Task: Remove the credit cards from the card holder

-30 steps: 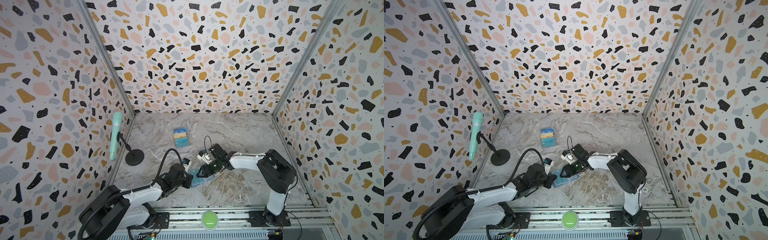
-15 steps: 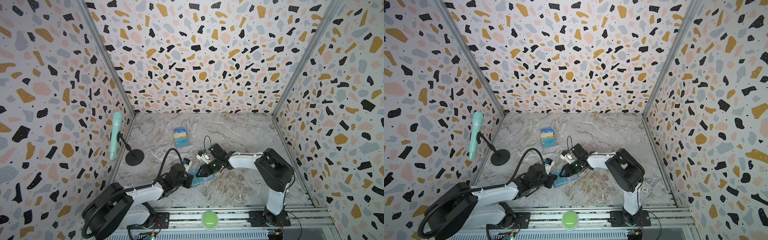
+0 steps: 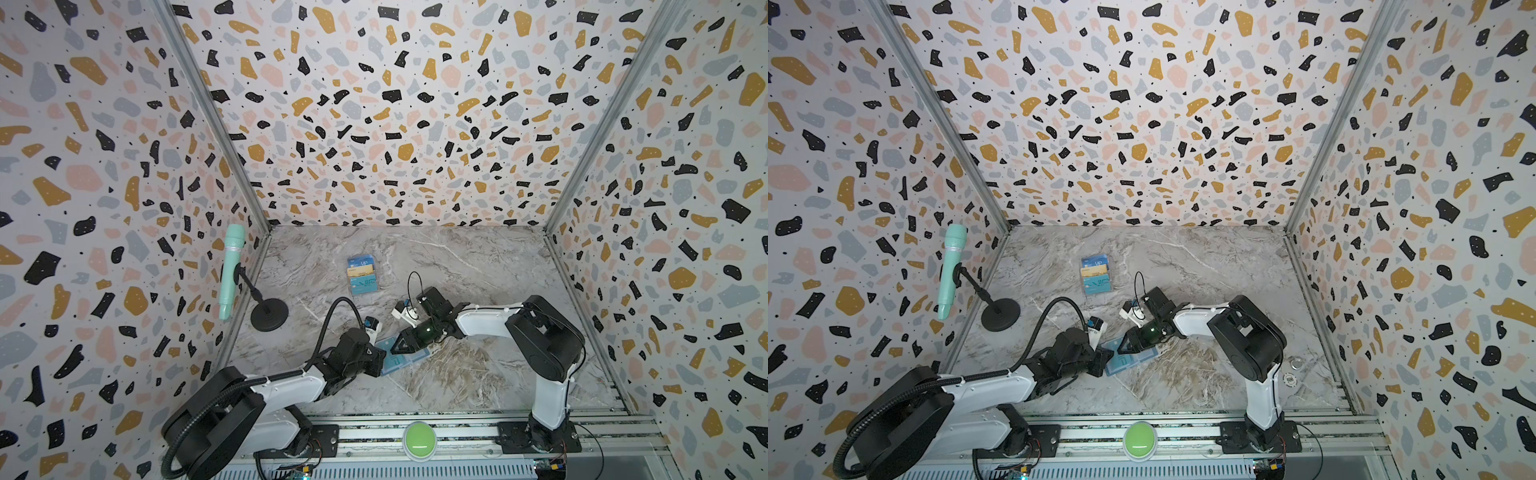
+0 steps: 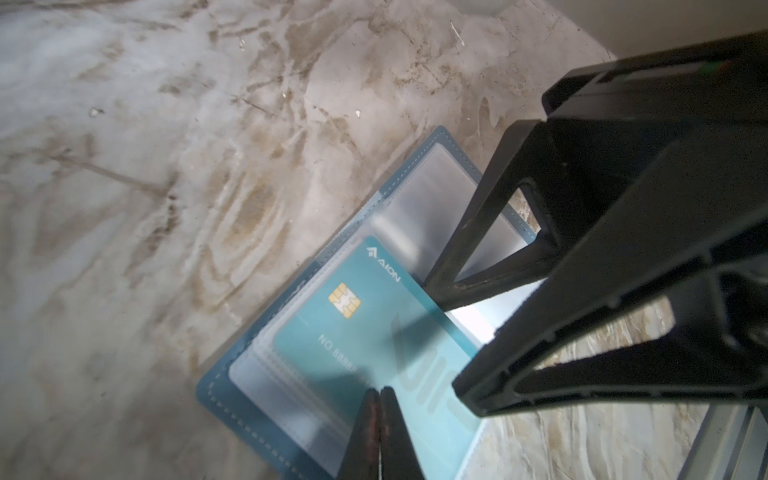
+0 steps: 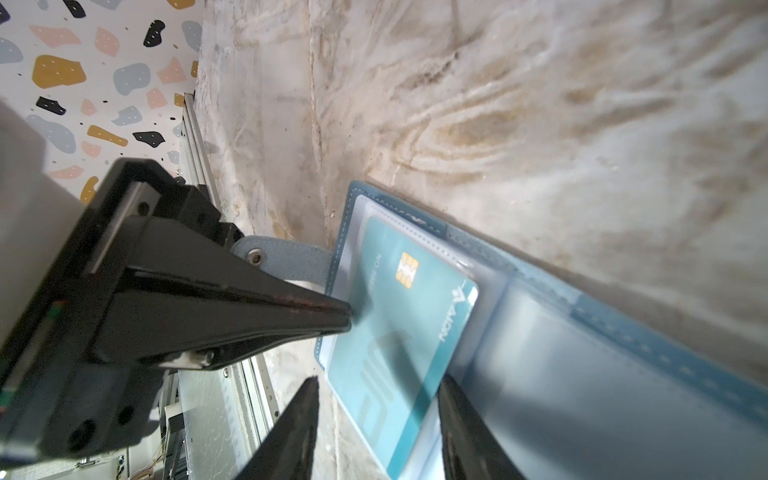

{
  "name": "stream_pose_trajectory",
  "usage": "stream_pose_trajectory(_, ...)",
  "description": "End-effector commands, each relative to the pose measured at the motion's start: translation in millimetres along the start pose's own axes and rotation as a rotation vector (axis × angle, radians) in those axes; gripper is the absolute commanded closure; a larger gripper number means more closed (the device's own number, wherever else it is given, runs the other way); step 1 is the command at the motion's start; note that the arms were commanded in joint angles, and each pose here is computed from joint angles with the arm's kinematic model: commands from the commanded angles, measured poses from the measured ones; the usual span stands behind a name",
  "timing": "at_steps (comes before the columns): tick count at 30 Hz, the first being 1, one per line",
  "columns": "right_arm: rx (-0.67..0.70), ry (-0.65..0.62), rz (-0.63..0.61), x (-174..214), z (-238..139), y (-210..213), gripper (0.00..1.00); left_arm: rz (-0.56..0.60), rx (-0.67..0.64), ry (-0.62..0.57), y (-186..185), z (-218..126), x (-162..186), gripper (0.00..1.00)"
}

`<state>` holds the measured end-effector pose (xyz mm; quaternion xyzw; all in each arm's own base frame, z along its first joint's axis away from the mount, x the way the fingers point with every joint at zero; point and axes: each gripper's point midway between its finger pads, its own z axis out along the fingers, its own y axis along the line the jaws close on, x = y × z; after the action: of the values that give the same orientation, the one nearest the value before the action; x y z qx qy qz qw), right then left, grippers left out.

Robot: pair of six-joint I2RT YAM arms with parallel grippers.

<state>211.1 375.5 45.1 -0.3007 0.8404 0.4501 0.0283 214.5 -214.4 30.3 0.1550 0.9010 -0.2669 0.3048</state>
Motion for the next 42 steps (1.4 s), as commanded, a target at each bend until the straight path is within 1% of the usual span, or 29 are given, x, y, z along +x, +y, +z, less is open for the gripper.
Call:
stream_pose_trajectory(1,-0.042,-0.001,-0.012,-4.3,2.6,9.0,0.53,-0.015,-0.061,0.085,14.8,-2.4,27.3,0.93)
stream_pose_trajectory(22,-0.050,0.005,0.001,-2.8,9.2,3.9,0.55,-0.009,-0.105,0.088,22.7,-12.0,31.2,0.93)
stream_pose_trajectory(28,-0.125,0.013,-0.010,-4.3,8.1,17.7,0.56,-0.005,-0.104,0.116,22.5,-8.1,34.8,0.93)
stream_pose_trajectory(33,-0.193,0.010,-0.023,-7.4,4.2,32.5,0.56,-0.006,-0.104,0.110,22.5,-8.4,34.0,0.93)
stream_pose_trajectory(42,-0.260,0.012,-0.028,-8.4,0.4,45.5,0.57,-0.007,-0.104,0.104,22.8,-10.0,34.0,0.93)
